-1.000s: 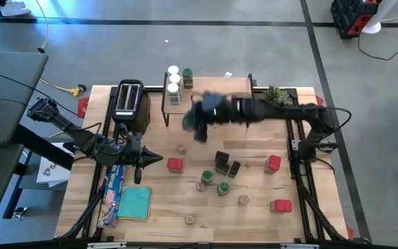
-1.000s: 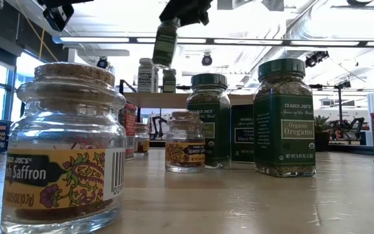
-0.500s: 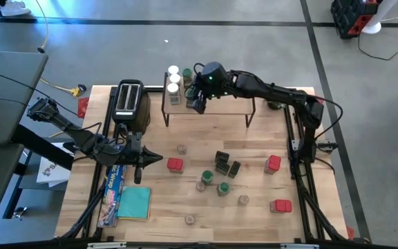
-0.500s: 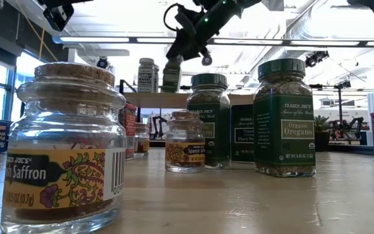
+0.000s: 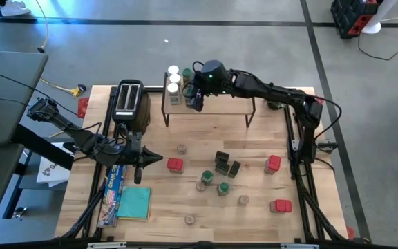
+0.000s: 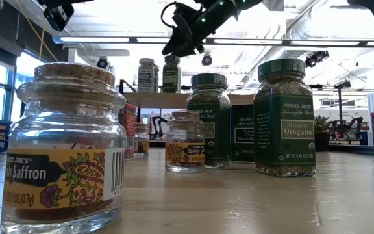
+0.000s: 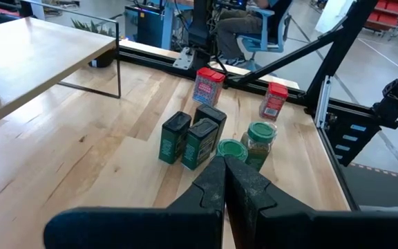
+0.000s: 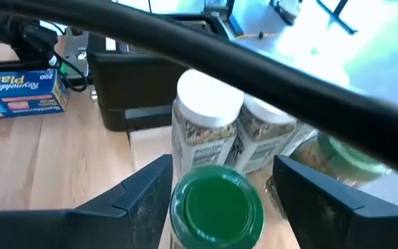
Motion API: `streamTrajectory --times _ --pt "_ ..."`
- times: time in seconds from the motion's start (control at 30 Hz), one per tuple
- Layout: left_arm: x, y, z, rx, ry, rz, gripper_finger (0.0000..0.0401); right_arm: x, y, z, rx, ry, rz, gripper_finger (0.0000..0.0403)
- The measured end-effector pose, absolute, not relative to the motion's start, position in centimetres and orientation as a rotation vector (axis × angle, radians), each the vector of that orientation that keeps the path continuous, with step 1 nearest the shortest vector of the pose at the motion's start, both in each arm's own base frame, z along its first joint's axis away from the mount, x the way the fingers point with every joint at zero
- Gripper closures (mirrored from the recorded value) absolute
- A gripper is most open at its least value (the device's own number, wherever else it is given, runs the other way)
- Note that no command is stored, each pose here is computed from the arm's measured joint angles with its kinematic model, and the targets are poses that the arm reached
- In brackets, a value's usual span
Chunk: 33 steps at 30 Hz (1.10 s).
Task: Shelf spices
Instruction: Put the top green seasoning bottle on the shelf aligned with the other green seasoning bottle
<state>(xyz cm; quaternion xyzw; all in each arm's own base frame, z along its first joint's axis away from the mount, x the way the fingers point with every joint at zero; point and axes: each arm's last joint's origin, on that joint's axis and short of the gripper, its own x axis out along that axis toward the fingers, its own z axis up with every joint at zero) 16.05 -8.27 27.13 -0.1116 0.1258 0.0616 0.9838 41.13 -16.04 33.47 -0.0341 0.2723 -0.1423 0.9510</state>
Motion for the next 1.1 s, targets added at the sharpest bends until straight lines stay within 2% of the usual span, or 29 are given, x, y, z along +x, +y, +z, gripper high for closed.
streamTrajectory --times 0.13,0.3,0.4,0.5,0.63,0.8,0.93,1.1 --pt "16.1 -8.3 27.1 -0.224 0.253 0.124 0.0400 40.9 -15.7 34.2 -0.100 0.550 -0.314 0.0157" --pt "16.0 -8.3 27.1 -0.225 0.253 0.123 0.0400 40.6 -13.3 37.0 -0.190 0.531 -0.350 0.0156" --pt "16.0 -8.3 27.1 -0.223 0.255 0.123 0.0400 40.6 -10.5 37.6 -0.198 0.542 -0.294 0.0156" --pt "16.0 -8.3 27.1 -0.224 0.258 0.117 0.0400 41.1 -7.0 36.1 -0.214 0.620 -0.175 0.0169" --pt "16.0 -8.3 27.1 -0.224 0.258 0.116 0.0400 41.4 -4.2 32.1 -0.218 0.713 -0.108 0.0216" --pt "16.0 -8.3 27.1 -0.224 0.258 0.116 0.0400 41.3 -6.7 27.9 -0.137 0.700 -0.246 0.0298" --pt "16.0 -8.3 27.1 -0.223 0.255 0.124 0.0400 40.9 -9.0 26.3 -0.076 0.672 -0.301 0.0346" --pt "16.0 -8.3 27.1 -0.224 0.255 0.125 0.0400 40.4 -10.9 26.0 -0.048 0.651 -0.335 0.0378"
